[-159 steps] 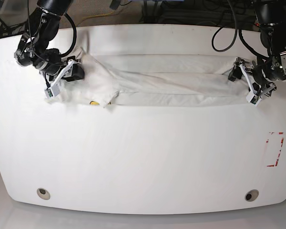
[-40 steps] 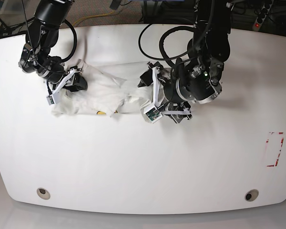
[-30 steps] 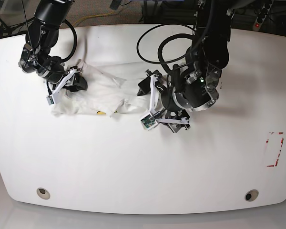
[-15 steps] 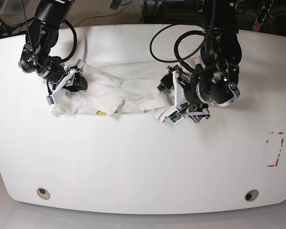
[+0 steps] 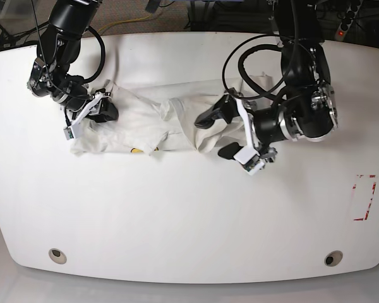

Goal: Fold the T-shirt properly

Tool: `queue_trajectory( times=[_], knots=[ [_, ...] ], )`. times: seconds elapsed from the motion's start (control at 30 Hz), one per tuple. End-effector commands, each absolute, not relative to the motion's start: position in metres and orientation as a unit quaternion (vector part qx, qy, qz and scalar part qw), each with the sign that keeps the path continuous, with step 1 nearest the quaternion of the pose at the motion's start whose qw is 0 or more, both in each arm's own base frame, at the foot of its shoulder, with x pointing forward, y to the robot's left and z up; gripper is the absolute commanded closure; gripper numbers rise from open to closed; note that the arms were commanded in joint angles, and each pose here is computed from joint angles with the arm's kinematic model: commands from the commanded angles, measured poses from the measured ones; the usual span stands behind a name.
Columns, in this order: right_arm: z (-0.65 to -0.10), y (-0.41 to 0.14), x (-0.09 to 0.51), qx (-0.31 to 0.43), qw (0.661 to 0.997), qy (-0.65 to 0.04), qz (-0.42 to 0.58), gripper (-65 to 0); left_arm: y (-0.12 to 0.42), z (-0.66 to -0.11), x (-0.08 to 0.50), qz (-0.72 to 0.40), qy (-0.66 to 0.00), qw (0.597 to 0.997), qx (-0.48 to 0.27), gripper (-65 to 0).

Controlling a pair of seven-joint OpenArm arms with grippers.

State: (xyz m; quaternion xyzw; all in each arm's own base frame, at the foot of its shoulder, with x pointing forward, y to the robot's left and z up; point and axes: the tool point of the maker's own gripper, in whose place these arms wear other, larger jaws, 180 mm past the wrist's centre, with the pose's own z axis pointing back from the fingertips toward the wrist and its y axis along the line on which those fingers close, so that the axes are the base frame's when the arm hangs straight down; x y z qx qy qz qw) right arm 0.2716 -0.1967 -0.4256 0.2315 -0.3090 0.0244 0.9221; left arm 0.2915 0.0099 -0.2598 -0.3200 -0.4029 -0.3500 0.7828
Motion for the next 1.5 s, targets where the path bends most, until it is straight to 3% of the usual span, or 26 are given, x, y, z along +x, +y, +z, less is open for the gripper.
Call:
queue_trajectory(
  times=[0.0,0.27,0.4,0.47,0.57,0.77,0.9,1.07,1.3,1.47],
  knots=[
    [-0.438,-0.202,0.258,0.21,0.94,-0.267,0.034,-20.3,0.032,-0.247,0.303,-0.336,-0.431,0.783,-0.298,-49.9],
    [-0.438,-0.203,0.258,0.21,0.94,-0.267,0.034,-20.3,0.147,-0.264,0.315,-0.268,-0.42,0.853,-0.155,-48.8],
    [-0.438,-0.203,0.258,0.21,0.94,-0.267,0.034,-20.3,0.161,-0.277,0.312,-0.271,-0.394,0.87,-0.122,-36.4],
    [-0.438,-0.202,0.258,0.211,0.94,-0.267,0.034,-20.3,0.15,-0.288,0.307,-0.296,-0.37,0.873,-0.116,-29.4],
    [-0.438,-0.202,0.258,0.211,0.94,-0.267,0.033,-20.3,0.122,-0.302,0.3,-0.351,-0.338,0.866,-0.114,-25.8],
    [-0.439,-0.202,0.257,0.211,0.94,-0.267,0.033,-20.3,0.045,-0.327,0.283,-0.488,-0.307,0.811,-0.096,-25.8],
    [-0.439,-0.202,0.257,0.211,0.94,-0.267,0.033,-20.3,-0.01,-0.319,0.277,-0.54,-0.334,0.763,-0.125,-26.0],
    [-0.439,-0.202,0.256,0.211,0.94,-0.266,0.033,-20.3,-0.053,-0.322,0.286,-0.543,-0.344,0.751,-0.152,-26.0],
    [-0.439,-0.203,0.256,0.21,0.94,-0.265,0.032,-20.3,-0.055,-0.287,0.301,-0.536,-0.393,0.737,-0.125,-26.0],
    [-0.438,-0.203,0.257,0.211,0.94,-0.267,0.031,-20.3,-0.017,-0.299,0.3,-0.55,-0.36,0.751,-0.071,-26.0]
  ],
)
